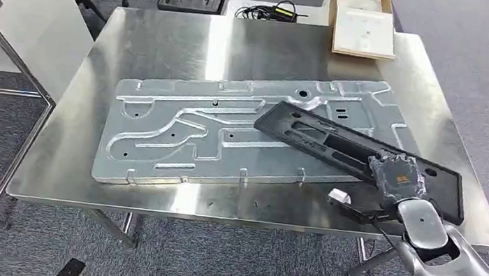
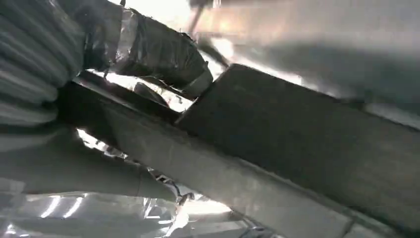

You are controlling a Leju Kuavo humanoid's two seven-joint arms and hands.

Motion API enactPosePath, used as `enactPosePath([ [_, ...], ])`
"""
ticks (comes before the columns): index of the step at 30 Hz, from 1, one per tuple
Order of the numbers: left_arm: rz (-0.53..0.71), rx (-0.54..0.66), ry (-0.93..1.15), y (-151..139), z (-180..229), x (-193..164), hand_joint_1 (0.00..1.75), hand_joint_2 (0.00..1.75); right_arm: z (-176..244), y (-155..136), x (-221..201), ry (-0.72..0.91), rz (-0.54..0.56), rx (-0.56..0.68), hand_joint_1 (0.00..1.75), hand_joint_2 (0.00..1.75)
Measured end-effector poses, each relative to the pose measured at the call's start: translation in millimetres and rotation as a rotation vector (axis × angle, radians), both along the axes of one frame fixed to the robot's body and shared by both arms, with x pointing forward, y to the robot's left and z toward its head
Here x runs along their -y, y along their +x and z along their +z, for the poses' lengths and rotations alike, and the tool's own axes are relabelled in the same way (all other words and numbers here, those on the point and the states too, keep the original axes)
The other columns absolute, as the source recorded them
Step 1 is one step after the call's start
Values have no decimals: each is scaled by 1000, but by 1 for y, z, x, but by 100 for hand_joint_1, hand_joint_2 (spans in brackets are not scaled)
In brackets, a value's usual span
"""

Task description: Take the parts from the cabinet and place them on the table.

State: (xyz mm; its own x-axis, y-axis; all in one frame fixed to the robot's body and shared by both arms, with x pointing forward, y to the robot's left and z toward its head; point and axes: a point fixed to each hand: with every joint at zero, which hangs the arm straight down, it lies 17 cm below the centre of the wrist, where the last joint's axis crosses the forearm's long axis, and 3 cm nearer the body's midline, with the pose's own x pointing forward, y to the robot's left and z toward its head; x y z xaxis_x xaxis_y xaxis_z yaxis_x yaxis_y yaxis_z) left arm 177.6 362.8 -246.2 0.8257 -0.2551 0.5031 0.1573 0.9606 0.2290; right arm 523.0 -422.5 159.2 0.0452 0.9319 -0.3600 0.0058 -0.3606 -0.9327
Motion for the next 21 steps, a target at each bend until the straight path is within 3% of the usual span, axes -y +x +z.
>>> enactPosePath([
  [3,-2,-13,-4,2,0,-1,0,175,-8,-3,8,36,-29,-21,175,175],
  [4,-2,-19,-1,1,0,-3,0,175,-10,-3,12,42,-39,-27,0,0],
  [12,7,-17,39,4,0,-11,0,175,-26,-11,35,79,-103,-64,0,0],
  [13,12,-17,44,4,0,-13,0,0,-30,-13,36,86,-110,-72,0,0],
  [18,23,-20,50,1,0,-14,0,0,-33,-16,43,114,-132,-76,0,0],
  [21,29,-27,45,0,-1,-15,0,0,-29,-15,47,222,-163,-53,0,0],
])
